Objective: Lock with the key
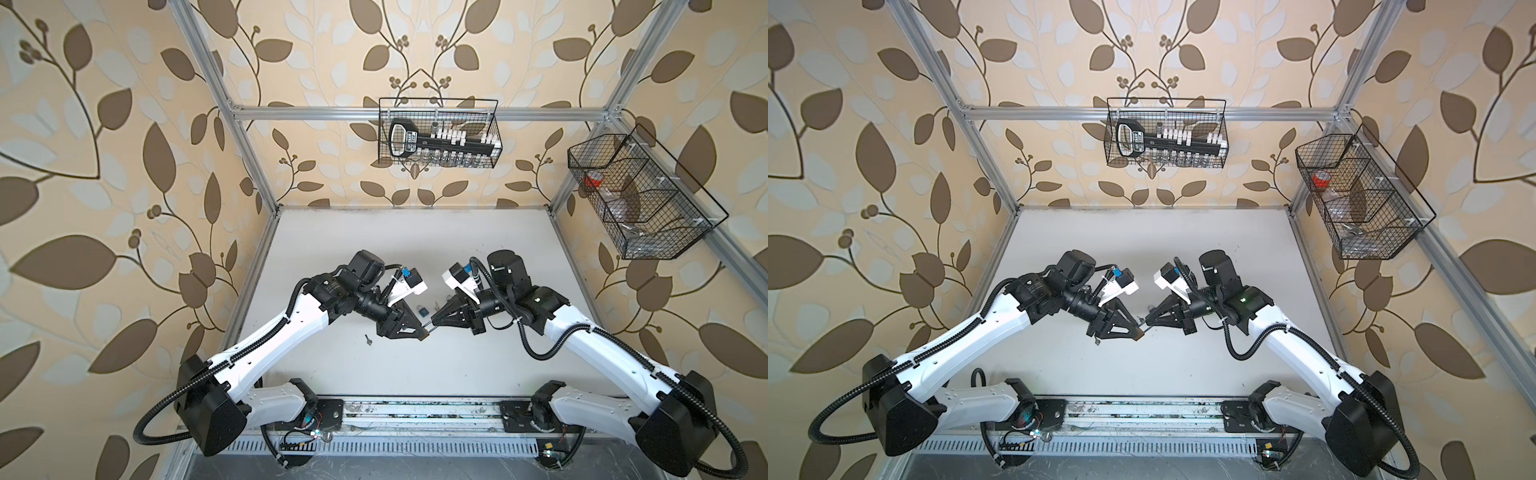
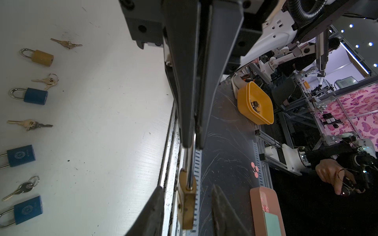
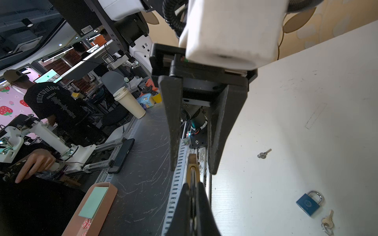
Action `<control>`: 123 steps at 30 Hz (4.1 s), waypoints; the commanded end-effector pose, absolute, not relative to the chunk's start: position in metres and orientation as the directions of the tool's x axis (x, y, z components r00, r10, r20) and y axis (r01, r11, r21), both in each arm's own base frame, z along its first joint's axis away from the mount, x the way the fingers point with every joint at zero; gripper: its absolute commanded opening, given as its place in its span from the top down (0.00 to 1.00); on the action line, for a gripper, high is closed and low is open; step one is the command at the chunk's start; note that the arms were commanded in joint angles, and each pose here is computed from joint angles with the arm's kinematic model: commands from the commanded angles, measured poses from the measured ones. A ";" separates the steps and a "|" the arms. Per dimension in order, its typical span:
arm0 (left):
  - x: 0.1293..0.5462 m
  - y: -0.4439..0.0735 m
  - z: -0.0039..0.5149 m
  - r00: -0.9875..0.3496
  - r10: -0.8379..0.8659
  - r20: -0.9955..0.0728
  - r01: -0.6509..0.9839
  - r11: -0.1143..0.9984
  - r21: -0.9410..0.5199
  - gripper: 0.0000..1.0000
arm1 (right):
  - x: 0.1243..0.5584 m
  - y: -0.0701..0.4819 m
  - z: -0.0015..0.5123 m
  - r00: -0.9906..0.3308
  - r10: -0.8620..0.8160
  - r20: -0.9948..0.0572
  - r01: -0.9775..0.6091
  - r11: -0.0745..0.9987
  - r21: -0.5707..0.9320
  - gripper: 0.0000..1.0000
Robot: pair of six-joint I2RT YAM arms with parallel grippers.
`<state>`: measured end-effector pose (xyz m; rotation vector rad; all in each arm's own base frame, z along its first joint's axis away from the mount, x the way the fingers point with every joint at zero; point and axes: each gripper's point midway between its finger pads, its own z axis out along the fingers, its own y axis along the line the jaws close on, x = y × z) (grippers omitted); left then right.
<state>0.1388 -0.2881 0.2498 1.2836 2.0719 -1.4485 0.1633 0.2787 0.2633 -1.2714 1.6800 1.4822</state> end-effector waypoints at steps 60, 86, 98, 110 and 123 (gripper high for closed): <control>0.228 -0.209 0.063 -0.899 -0.364 -0.244 -0.188 0.823 -0.536 1.00 | 0.299 0.165 0.233 -0.403 0.266 -0.876 -0.322 0.854 0.408 0.01; 0.222 -0.192 0.036 -0.894 -0.382 -0.234 -0.249 0.858 -0.449 0.67 | 0.306 0.178 0.236 -0.428 0.279 -0.860 -0.346 0.828 0.441 0.00; 0.223 -0.185 0.045 -0.882 -0.391 -0.265 -0.248 0.861 -0.444 0.74 | 0.310 0.169 0.239 -0.399 0.270 -0.876 -0.310 0.860 0.406 0.01; 0.253 -0.181 0.126 -0.819 -0.237 -0.523 -0.023 0.924 -0.382 0.58 | 0.325 0.125 0.220 -0.377 0.311 -0.872 -0.058 0.932 0.358 0.02; 0.340 -0.207 0.209 -0.492 -0.216 -0.844 0.252 0.892 -0.375 0.27 | 0.373 -0.010 0.221 -0.030 0.428 -0.903 0.322 0.860 0.397 0.03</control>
